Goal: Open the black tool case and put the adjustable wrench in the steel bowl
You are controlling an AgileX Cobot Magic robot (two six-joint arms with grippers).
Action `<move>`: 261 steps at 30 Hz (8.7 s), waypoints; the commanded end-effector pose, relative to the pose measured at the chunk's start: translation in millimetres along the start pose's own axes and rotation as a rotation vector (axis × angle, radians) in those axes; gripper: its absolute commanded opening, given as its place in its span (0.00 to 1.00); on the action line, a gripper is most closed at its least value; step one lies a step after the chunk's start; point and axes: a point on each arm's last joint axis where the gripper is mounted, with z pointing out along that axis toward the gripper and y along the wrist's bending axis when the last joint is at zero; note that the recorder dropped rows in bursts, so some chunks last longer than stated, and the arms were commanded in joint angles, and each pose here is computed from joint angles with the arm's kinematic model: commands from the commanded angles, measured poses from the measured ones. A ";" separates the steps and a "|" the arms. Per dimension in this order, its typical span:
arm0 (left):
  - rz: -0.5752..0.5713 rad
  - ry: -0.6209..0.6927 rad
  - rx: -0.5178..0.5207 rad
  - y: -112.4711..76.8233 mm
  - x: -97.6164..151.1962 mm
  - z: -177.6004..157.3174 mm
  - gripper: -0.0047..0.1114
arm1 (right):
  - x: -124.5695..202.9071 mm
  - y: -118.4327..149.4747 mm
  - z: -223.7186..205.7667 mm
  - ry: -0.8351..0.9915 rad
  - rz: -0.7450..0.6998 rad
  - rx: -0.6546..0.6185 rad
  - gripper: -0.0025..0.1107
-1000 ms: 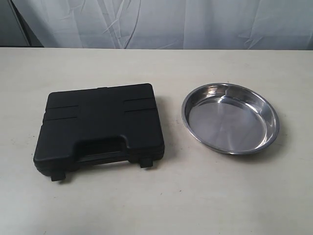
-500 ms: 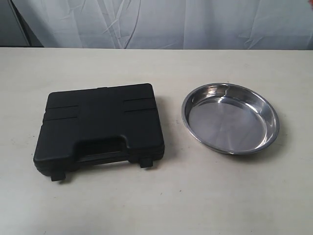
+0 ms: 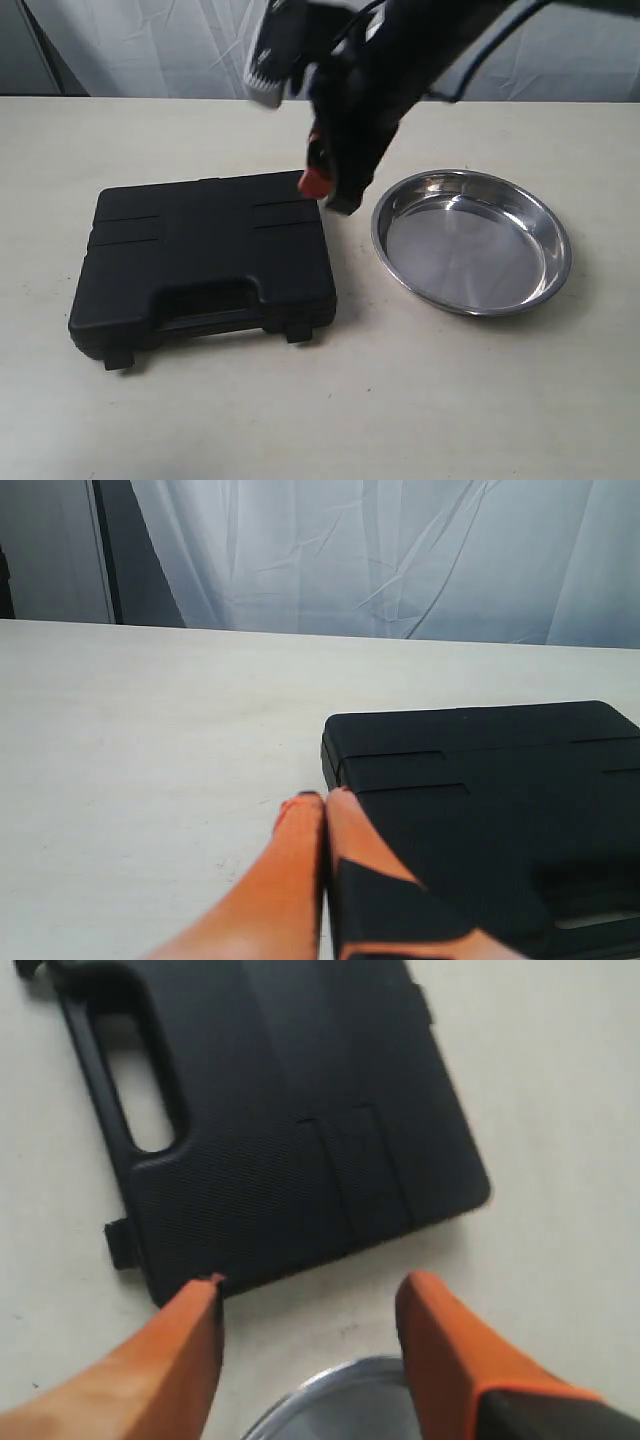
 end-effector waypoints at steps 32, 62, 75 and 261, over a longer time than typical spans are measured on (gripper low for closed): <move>0.003 -0.018 0.006 -0.4 -1.7 -0.5 0.04 | -58.8 90.7 153.7 0.087 -0.321 -0.162 0.49; 0.003 -0.018 0.006 -0.4 -1.7 -0.5 0.04 | -54.9 90.4 171.6 0.086 -0.331 -0.139 0.49; 0.003 -0.018 0.006 -0.4 -1.7 -0.5 0.04 | -53.8 91.0 175.0 0.088 -0.328 -0.141 0.33; -0.589 1.266 -0.006 67.7 -77.9 207.8 0.04 | -77.9 68.4 134.5 -0.038 -0.386 0.093 0.01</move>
